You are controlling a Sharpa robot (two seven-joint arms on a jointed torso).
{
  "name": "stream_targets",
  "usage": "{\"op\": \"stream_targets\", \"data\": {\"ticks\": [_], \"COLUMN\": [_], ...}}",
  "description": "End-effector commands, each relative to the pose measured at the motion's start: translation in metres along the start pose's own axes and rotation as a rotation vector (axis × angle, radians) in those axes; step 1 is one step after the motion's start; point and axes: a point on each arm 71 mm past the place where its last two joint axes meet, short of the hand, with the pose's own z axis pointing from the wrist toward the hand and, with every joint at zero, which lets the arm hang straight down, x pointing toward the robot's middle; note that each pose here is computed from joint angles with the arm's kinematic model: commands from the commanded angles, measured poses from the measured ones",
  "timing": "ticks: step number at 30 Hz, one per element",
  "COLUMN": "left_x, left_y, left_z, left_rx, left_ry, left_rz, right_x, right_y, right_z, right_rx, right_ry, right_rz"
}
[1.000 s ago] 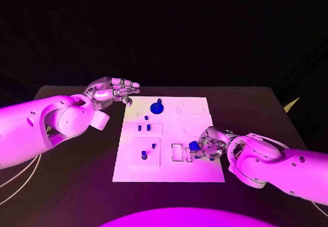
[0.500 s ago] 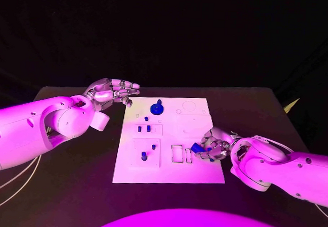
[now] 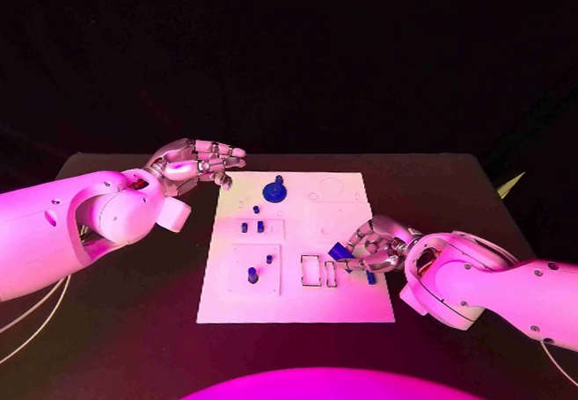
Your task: Assemble the parts on the task board
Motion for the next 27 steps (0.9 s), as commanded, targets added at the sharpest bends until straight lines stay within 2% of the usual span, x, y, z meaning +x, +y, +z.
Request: {"op": "stream_targets", "data": {"ticks": [1,7,27], "left_x": [0.0042,0.0047,0.0040], "left_y": [-0.0016,-0.0019,-0.0020], "left_z": [0.0005,0.0005,-0.0004], "left_rx": [0.016,0.019,0.020], "left_ry": [0.036,0.040,0.042], "left_rz": [-0.016,-0.017,-0.017], "right_x": [0.008,0.016,0.029], "right_y": [0.006,0.013,0.024], "right_z": [0.000,0.005,0.015], "right_rx": [-0.012,-0.017,-0.027], "right_ry": [0.086,0.118,0.122], "right_rz": [0.022,0.008,-0.029]}}
